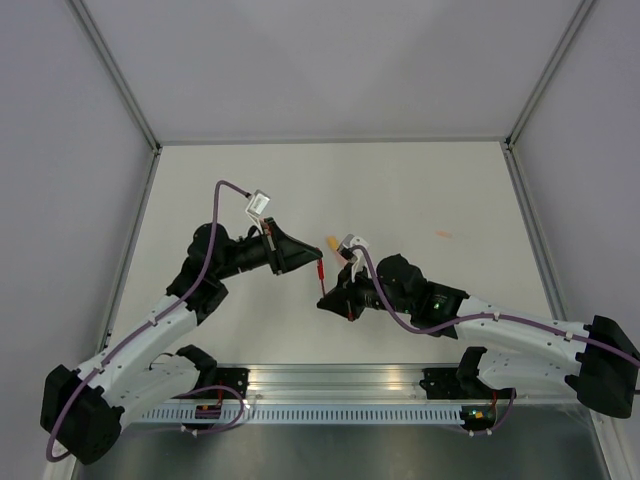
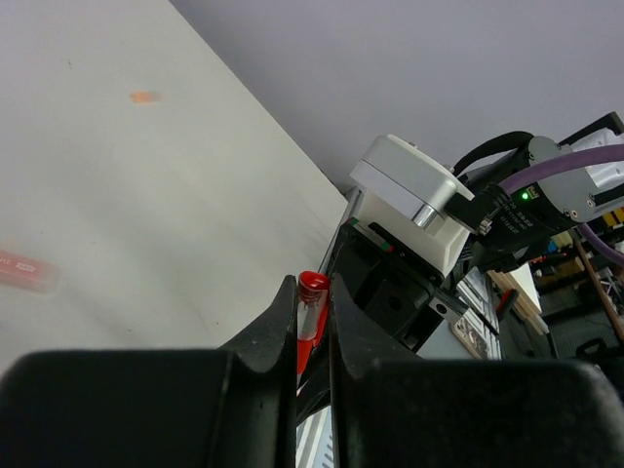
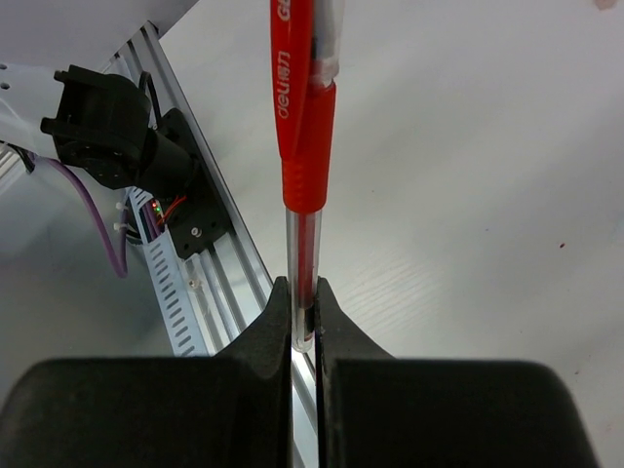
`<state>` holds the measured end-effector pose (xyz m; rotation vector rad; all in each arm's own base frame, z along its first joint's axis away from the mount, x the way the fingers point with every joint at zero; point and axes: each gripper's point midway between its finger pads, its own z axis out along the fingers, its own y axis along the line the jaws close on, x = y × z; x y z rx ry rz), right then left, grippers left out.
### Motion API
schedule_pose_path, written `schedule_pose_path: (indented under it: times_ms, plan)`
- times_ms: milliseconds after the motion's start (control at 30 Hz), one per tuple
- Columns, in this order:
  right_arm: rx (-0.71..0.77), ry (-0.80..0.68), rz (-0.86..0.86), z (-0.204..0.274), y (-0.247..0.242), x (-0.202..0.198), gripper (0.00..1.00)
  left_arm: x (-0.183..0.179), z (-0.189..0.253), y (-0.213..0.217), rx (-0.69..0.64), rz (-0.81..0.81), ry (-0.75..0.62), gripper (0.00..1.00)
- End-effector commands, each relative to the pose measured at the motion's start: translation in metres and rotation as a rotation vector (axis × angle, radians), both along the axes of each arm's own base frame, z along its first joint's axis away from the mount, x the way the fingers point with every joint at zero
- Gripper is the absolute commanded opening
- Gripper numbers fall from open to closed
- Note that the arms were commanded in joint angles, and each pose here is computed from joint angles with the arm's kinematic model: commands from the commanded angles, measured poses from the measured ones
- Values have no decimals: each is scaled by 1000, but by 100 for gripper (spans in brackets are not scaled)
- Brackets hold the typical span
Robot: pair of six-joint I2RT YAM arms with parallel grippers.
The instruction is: Insert the pens into the pen caps
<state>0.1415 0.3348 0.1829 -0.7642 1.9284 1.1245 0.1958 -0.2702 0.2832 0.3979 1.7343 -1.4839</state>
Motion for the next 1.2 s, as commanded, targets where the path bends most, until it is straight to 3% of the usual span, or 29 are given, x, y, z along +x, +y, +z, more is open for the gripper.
schedule_pose_path:
  times_ms: [0, 367, 1167]
  plan:
    - [96, -83, -43, 37, 4, 12, 0, -19, -14, -14, 28, -95, 3, 2]
    - [204, -185, -209, 94, -31, 25, 0, -33, -36, -26, 44, -107, -9, 2]
    - [253, -336, -272, 199, -31, 46, 0, -61, -63, -45, 16, -197, 49, 2]
